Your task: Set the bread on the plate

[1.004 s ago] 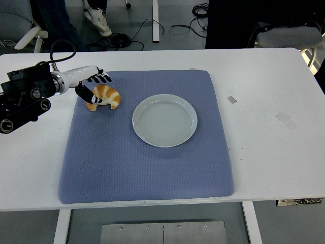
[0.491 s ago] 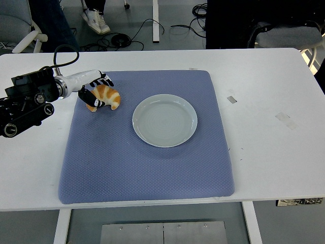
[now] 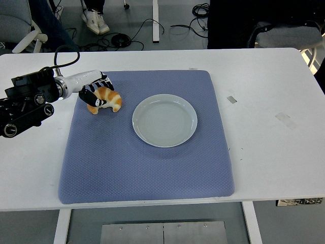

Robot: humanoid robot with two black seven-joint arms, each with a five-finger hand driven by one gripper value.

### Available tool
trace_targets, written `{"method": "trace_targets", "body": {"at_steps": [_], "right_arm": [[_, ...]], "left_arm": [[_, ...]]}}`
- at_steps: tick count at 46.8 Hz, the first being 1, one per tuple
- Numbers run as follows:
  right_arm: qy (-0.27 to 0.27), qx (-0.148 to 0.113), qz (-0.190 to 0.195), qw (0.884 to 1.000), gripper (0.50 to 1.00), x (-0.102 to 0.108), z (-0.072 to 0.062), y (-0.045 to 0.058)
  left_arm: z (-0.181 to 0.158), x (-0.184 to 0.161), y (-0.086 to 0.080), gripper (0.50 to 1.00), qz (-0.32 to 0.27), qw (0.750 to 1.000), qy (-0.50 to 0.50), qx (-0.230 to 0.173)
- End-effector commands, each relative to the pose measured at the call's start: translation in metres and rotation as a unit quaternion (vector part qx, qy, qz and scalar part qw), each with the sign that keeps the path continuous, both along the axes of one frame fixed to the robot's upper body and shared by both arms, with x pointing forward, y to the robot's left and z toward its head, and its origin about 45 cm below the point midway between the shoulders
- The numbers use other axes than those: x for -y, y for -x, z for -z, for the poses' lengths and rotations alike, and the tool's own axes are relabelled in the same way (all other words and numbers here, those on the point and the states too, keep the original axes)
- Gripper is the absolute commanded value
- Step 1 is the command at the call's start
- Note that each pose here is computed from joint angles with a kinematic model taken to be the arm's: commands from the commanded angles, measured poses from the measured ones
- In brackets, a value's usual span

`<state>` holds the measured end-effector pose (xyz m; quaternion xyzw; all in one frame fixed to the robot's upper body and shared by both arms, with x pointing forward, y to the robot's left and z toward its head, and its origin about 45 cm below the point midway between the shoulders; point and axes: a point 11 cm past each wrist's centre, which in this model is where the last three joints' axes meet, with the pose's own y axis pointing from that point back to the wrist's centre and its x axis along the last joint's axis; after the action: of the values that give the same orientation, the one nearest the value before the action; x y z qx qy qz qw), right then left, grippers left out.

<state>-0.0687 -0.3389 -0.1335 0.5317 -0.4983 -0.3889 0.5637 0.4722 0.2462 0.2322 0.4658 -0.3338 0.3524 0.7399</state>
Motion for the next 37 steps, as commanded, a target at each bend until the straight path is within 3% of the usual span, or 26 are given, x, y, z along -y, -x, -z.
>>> {"method": "trace_targets", "body": {"at_steps": [1,3,23,37], "right_arm": [[0.000,0.000,0.000,1.000,1.000,0.000,0.000,0.000],[0.000,0.000,0.001,1.000,1.000,0.000,0.000,0.000],[0.000,0.000,0.000,1.000,1.000,0.000,0.000,0.000],[0.000,0.000,0.000,1.000,1.000,0.000,0.000,0.000]], "left_arm": [[0.000,0.000,0.000,0.525,0.001,1.000,0.001,0.000],[0.000,0.000,0.000,0.500,0.003,1.000,0.002,-0.002],[-0.009,-0.003,-0.003,0.500,-0.009,1.000,0.022,-0.001],[-0.036,0.007,-0.013,0.500,-0.023,0.997,0.078,-0.002]]}}
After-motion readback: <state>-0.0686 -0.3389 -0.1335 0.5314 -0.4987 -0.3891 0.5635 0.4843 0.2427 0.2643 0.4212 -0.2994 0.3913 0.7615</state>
